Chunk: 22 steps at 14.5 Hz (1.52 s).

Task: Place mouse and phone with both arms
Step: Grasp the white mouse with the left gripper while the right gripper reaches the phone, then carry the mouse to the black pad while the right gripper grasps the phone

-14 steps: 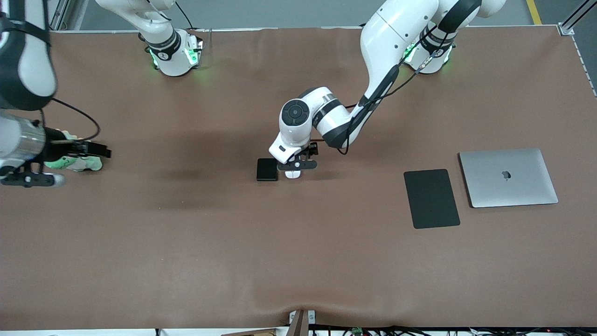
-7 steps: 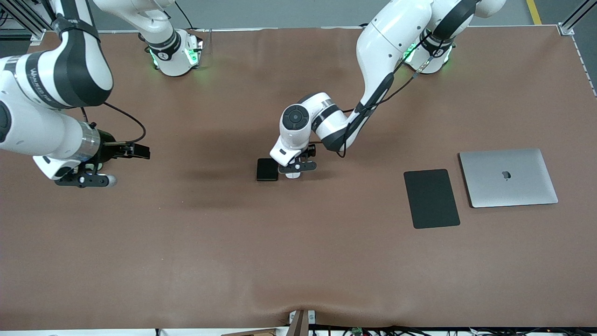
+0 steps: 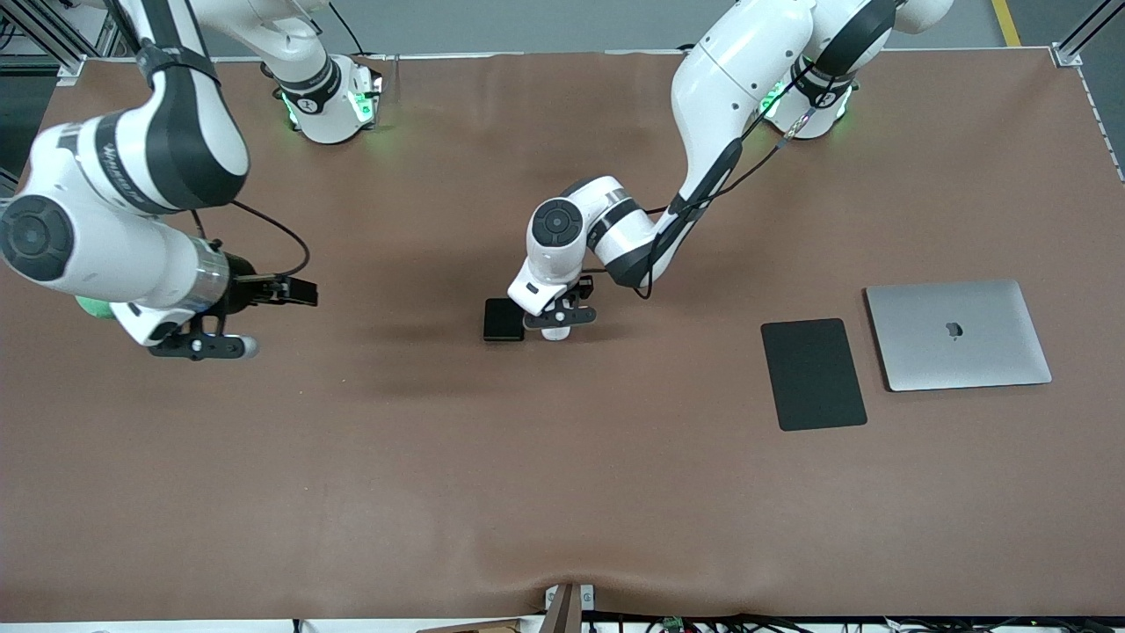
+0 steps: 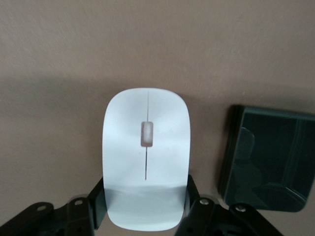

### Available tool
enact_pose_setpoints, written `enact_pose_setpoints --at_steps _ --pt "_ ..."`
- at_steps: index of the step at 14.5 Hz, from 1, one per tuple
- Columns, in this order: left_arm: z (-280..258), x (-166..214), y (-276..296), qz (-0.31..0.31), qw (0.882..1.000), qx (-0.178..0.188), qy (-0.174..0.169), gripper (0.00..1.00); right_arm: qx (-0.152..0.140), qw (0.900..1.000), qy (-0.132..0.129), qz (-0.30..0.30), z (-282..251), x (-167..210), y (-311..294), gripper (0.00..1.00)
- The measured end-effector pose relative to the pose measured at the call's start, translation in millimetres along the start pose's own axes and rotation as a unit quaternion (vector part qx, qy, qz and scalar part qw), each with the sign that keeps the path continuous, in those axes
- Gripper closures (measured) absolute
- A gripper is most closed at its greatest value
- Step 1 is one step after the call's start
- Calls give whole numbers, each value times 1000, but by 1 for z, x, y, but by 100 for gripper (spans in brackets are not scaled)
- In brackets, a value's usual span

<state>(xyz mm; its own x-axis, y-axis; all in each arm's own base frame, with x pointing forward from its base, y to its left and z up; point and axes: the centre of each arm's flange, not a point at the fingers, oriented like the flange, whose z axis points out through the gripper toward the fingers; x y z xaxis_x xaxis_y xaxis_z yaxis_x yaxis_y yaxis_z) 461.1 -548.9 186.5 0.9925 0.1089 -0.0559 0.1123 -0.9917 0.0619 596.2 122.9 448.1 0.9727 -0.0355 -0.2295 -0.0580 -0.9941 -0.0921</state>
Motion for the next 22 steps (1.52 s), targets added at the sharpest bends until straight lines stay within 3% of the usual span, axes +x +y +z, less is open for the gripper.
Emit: enact_pose_setpoints --at_steps 3,6,11,18,22 --pt "-46 41 -23 -28 999 4 14 38 -5 1000 -5 16 23 2 -34 0" --pt "-117 107 -77 -37 999 -4 38 38 -2 1000 10 11 49 1 -67 0" --pt "-180 177 -183 -27 999 23 33 38 -8 1000 13 3 97 0 -115 0" --pt "-182 207 -253 -58 997 47 3 38 -8 1000 25 9 168 2 -169 0" --pt "-187 224 -302 -94 994 50 0 38 -5 998 50 22 215 1 -202 0"
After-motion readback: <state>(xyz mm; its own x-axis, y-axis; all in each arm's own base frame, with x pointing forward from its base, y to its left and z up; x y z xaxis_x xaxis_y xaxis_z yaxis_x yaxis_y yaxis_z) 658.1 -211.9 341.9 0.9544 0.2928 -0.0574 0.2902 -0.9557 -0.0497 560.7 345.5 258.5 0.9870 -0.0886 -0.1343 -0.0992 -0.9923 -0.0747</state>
